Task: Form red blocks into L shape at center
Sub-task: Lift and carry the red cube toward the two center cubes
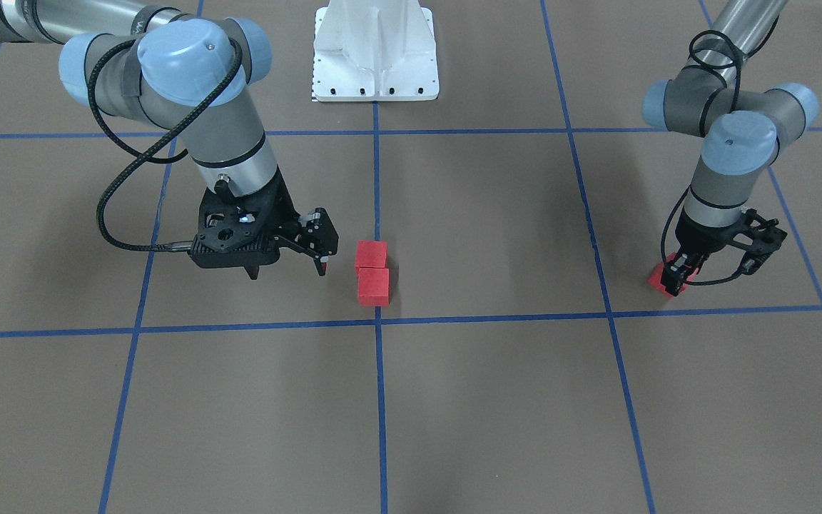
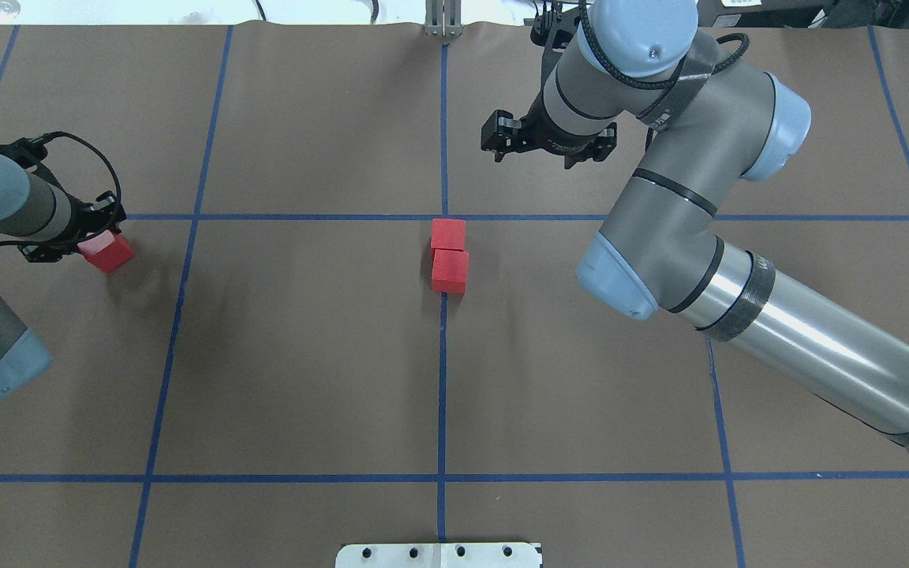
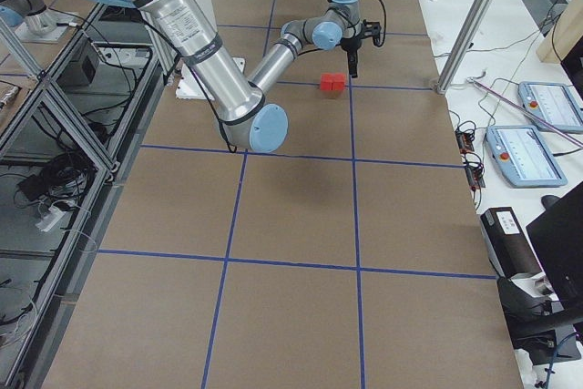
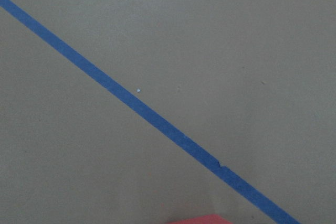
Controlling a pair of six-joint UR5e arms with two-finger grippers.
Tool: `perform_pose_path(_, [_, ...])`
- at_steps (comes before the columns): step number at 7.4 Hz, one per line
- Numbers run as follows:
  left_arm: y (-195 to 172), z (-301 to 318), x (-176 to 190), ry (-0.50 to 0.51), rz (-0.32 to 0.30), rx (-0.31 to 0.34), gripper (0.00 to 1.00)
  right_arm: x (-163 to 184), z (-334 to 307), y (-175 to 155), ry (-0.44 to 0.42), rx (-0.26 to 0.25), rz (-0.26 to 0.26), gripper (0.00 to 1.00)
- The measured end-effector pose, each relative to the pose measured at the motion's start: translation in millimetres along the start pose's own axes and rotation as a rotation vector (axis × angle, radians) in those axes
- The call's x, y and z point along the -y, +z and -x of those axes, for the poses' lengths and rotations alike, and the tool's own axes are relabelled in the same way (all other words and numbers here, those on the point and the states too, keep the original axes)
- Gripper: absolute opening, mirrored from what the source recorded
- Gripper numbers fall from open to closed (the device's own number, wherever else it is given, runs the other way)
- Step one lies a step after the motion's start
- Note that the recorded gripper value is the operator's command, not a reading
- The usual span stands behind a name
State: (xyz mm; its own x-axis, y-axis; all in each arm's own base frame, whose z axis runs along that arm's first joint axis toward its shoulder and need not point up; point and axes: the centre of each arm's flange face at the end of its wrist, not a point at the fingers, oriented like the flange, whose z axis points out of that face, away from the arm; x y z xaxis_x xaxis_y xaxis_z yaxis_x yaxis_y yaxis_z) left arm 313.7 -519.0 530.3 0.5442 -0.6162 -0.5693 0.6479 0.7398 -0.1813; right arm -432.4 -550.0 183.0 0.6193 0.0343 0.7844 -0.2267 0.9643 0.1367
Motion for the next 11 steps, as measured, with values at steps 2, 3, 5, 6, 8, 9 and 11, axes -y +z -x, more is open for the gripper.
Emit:
perform_pose_path(2, [-15.3, -7.7, 4.4, -0.001, -0.001, -0.025, 0.0, -0.9, -0.8, 0.1, -0.001, 0.001, 0.001, 0.99])
perform_pose_path(3, [-33.0, -26.4, 15.3, -0.018, -0.007, -0.03, 0.0, -1.6, -1.3, -1.1, -0.003, 0.004, 0.003, 0.99])
perform_pose_path(5, [-79.6, -99.9, 27.3, -0.107, 0.008, 0.016, 0.0, -2.8, -15.9, -7.9, -0.021, 0.008, 0.008, 0.99])
perform_pose_path(6, [-97.7, -135.3, 23.0, -0.21, 0.044, 0.034, 0.0, -2.6, -36.5, -9.0, -0.048, 0.002, 0.021, 0.99])
perform_pose_path(8, [-115.2, -204.8, -9.6, -0.439, 0.114, 0.059, 0.0, -6.8, -87.7, -0.6, -0.121, -0.017, 0.084, 0.99])
perform_pose_path(9, [-116.9, -238.0, -38.7, -0.526, 0.134, 0.089, 0.0, -8.4, -102.0, -0.4, -0.128, -0.018, 0.131, 0.99])
perform_pose_path(11, [-121.5, -316.3, -86.2, -0.65, 0.144, 0.159, 0.0, -15.1, -120.7, -15.7, -0.101, -0.03, 0.201, 0.99])
